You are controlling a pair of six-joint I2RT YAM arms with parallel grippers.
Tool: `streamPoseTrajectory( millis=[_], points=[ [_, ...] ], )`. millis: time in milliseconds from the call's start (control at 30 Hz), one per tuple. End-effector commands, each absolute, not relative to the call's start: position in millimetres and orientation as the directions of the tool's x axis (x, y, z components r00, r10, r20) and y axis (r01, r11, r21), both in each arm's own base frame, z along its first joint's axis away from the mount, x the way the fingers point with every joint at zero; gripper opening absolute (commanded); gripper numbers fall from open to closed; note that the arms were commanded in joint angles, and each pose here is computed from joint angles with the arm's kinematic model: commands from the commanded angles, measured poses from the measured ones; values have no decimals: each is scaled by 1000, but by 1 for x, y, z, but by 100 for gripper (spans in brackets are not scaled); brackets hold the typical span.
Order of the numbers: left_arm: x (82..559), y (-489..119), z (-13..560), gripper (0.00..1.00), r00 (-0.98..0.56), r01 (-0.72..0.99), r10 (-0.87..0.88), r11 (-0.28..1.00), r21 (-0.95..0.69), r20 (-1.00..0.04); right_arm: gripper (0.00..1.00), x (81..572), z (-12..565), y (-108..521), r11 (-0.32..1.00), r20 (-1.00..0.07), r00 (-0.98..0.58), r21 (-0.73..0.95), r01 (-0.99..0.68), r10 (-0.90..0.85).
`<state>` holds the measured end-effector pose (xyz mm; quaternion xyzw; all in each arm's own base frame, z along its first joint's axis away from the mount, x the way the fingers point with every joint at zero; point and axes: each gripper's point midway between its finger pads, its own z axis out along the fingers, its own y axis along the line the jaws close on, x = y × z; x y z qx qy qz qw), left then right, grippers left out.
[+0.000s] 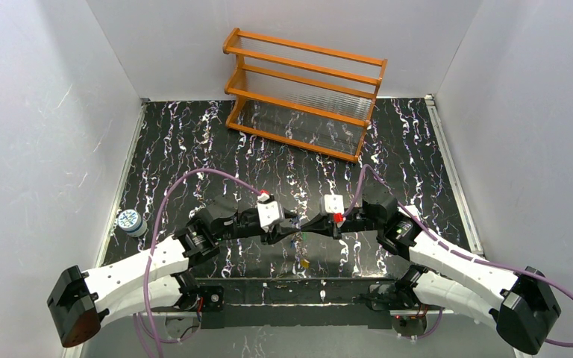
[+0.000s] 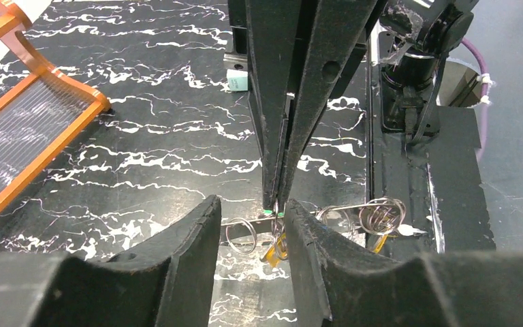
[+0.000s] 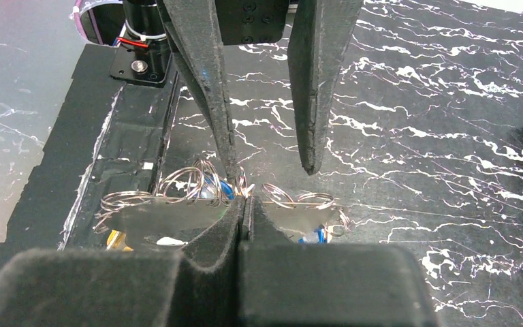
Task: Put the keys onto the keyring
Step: Insert the key onto the keyring.
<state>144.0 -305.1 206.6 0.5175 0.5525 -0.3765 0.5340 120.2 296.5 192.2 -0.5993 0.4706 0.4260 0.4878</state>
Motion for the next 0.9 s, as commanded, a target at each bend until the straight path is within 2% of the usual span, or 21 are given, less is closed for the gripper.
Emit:
streamPoseTrajectory(
  millis=[0, 100, 200, 400, 633, 700, 867],
  points=[
    [138, -304, 207, 38, 112, 978, 148, 160, 135, -983, 1, 123, 223, 302, -72, -958, 280, -275, -959, -65],
    [137, -302, 207, 35, 112, 977, 145, 164, 136, -983, 1, 124, 223, 302, -69, -959, 277, -272, -960, -67],
    [137, -301, 204, 24, 110, 977, 150, 168, 135, -983, 1, 124, 224, 303, -69, -959, 276, -272, -960, -65],
    [140, -302, 191, 28, 88, 977, 182, 176, 120, -979, 1, 122, 226, 303, -78, -960, 274, -270, -960, -54],
    [142, -304, 190, 27, 90, 977, 183, 177, 123, -979, 1, 121, 227, 304, -84, -963, 266, -262, -962, -44],
    [143, -304, 189, 24, 89, 975, 184, 184, 123, -979, 1, 120, 227, 304, -88, -964, 263, -259, -962, -39],
    [147, -303, 190, 4, 81, 970, 185, 212, 120, -979, 1, 120, 226, 304, -83, -965, 258, -254, -964, -41]
  ],
)
